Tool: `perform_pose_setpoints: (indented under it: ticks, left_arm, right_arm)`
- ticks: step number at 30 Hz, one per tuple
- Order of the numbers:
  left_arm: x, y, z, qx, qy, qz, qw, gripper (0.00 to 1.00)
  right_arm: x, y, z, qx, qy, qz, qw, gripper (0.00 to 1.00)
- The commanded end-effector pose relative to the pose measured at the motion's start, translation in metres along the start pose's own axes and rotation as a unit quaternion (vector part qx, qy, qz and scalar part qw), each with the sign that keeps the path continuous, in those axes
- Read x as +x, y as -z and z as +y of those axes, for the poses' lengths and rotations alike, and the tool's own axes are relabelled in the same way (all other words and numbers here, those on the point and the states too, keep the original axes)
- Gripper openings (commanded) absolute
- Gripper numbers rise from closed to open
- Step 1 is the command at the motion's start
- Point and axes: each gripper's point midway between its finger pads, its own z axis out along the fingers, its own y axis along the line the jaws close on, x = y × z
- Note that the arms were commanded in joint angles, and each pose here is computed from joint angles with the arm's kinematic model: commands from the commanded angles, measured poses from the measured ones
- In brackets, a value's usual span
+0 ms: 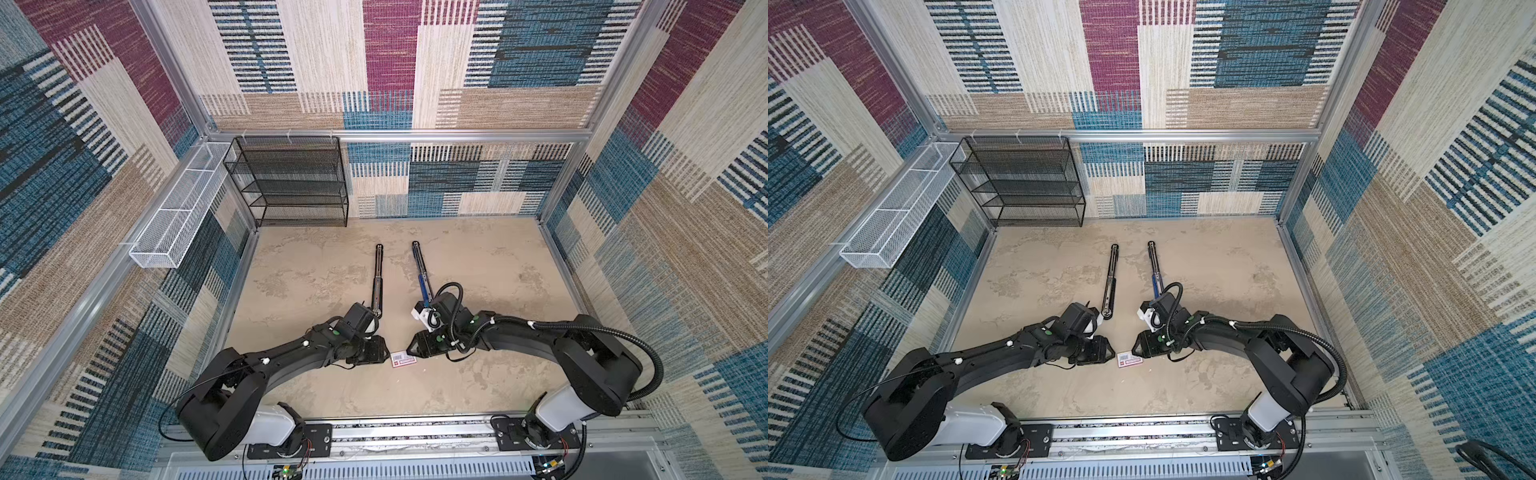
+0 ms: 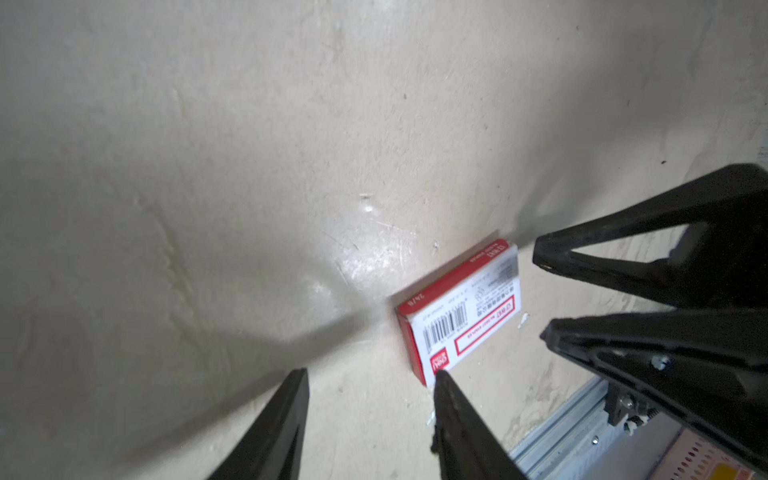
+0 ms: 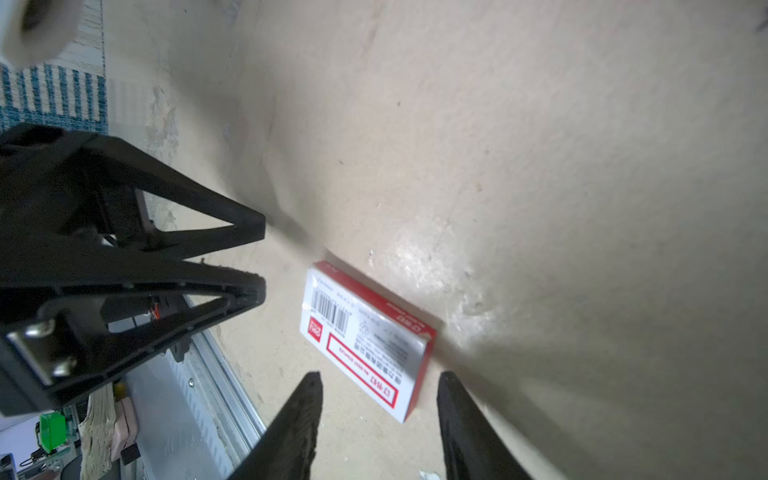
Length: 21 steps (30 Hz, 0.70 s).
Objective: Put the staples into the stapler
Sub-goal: 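Lower both grippers to the red staple box, one at each end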
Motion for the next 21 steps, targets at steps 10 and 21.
perform_pose_setpoints:
  ticks: [10,21]
  left_arm:
    - [0.002,-0.004,-0.004,0.015,0.015,-0.001,1.000,0.52]
    - [-0.004,-0.008,-0.005,0.020,0.021,-0.013,1.000,0.43]
  right_arm:
    - [0.020,-0.015,0.025,-0.060,0.037,0.044,0.997,0.38]
    - [0.007,-0.018,0.027,-0.059,0.044,0.022,0.997,0.42]
